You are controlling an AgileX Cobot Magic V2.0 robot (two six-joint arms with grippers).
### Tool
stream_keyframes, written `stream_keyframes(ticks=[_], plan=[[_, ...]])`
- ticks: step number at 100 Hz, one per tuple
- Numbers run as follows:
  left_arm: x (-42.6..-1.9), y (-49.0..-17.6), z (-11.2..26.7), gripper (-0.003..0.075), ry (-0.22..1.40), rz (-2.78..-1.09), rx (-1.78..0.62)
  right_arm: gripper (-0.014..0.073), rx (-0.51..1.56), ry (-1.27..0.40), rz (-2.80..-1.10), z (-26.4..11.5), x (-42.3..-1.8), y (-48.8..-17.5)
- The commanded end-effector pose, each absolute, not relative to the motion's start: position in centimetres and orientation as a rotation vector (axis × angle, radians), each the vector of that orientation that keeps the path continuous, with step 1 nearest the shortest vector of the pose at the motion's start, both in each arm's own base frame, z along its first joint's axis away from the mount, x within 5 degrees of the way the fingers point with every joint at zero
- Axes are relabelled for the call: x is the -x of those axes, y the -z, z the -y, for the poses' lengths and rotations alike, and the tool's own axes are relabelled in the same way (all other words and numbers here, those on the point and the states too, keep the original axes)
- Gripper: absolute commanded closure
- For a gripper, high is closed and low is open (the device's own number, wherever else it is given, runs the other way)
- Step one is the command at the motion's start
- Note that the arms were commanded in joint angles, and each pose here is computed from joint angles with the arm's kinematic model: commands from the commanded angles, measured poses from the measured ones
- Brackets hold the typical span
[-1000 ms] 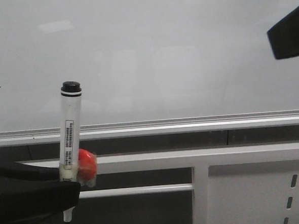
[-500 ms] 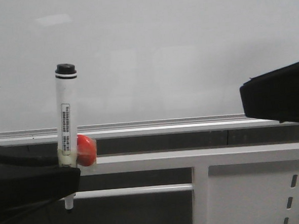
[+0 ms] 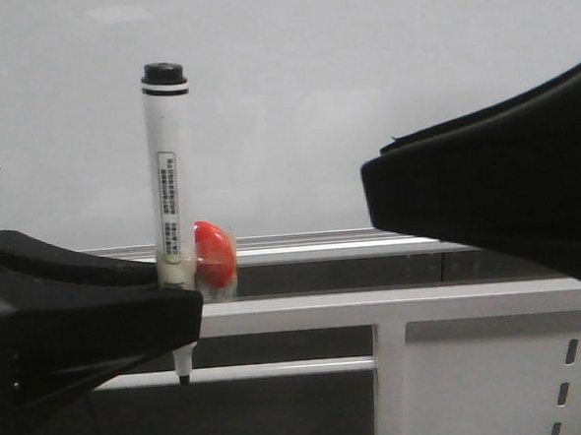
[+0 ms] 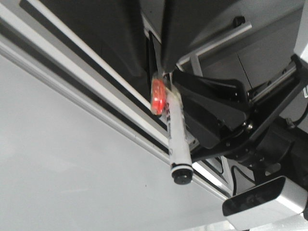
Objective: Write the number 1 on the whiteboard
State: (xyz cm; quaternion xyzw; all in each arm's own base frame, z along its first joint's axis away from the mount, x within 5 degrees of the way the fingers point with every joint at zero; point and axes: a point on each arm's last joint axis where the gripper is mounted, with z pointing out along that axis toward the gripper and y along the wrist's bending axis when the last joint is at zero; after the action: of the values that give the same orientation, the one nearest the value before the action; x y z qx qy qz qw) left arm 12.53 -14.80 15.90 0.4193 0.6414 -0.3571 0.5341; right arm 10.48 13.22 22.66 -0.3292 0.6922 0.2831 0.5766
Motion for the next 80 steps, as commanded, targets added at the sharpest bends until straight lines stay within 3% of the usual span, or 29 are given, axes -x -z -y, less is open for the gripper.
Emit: stream_keyframes(ticks=[1, 8, 43, 80], plan=[[-12.5, -18.8, 15.4, 0.0738, 0.976, -1.281, -0.893, 0.0382, 0.729, -0.696, -1.473, -13.8, -10.9, -24.3], [-12.6, -19.0, 15.5, 0.0738, 0.98, -1.27, -0.898, 0.0349, 0.722, -0.701, -1.46, -14.1, -11.1, -24.2], [-12.9, -19.6, 16.1, 0.0738, 1.031, -1.248, -0.908, 0.0352, 0.705, -0.722, -1.395, -15.9, -12.3, -23.4], [-12.6, -19.5, 16.2, 0.0738, 1.052, -1.246, -0.928, 0.0352, 0.726, -0.763, -1.319, -17.0, -12.7, -24.6]])
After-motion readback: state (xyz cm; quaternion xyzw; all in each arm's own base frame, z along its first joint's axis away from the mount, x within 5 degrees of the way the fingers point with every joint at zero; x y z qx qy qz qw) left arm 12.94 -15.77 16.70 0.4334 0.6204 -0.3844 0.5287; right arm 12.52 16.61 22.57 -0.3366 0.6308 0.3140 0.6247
